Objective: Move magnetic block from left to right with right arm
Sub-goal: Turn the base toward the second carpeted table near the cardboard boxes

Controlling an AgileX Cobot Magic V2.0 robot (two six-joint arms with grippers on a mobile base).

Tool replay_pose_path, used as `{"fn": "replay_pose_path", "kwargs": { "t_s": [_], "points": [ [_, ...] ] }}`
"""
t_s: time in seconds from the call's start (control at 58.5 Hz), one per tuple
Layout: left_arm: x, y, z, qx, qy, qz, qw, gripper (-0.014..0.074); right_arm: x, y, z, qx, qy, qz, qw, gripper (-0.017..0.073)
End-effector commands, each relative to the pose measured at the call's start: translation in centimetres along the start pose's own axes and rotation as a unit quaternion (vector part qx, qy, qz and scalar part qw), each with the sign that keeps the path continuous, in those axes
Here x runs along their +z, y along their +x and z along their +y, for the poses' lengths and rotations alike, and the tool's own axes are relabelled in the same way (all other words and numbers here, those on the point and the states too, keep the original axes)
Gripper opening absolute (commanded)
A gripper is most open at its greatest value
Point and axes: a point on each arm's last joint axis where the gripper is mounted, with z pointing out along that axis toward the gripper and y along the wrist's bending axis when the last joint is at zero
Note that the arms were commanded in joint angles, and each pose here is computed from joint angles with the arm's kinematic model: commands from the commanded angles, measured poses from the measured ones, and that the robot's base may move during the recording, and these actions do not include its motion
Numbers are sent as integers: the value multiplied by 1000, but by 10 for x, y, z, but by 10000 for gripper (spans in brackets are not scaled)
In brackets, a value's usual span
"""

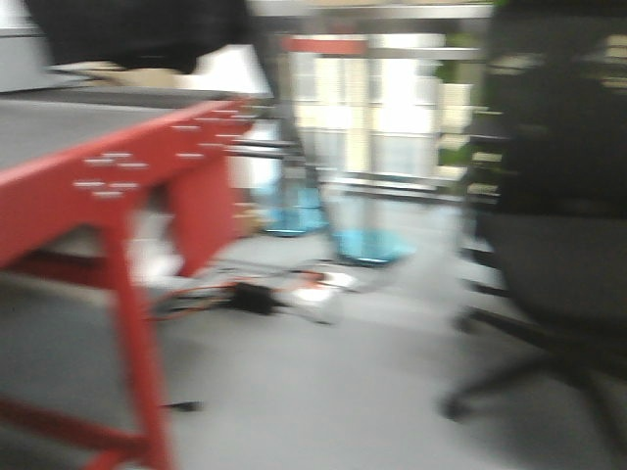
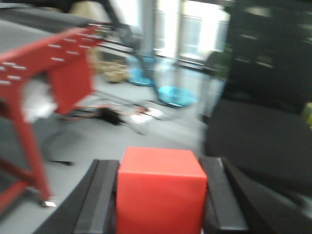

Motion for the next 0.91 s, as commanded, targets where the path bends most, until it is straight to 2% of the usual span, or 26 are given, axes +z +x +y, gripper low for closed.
{"fn": "replay_pose_path", "kwargs": {
  "t_s": [0.0,0.888],
  "points": [
    [-1,-5,0,-6,1,-45,999,-126,-1,-14,0,-9,3,-47,999,222],
    [-1,-5,0,-6,1,-45,999,-126,-1,-14,0,-9,3,-47,999,222]
  ]
}}
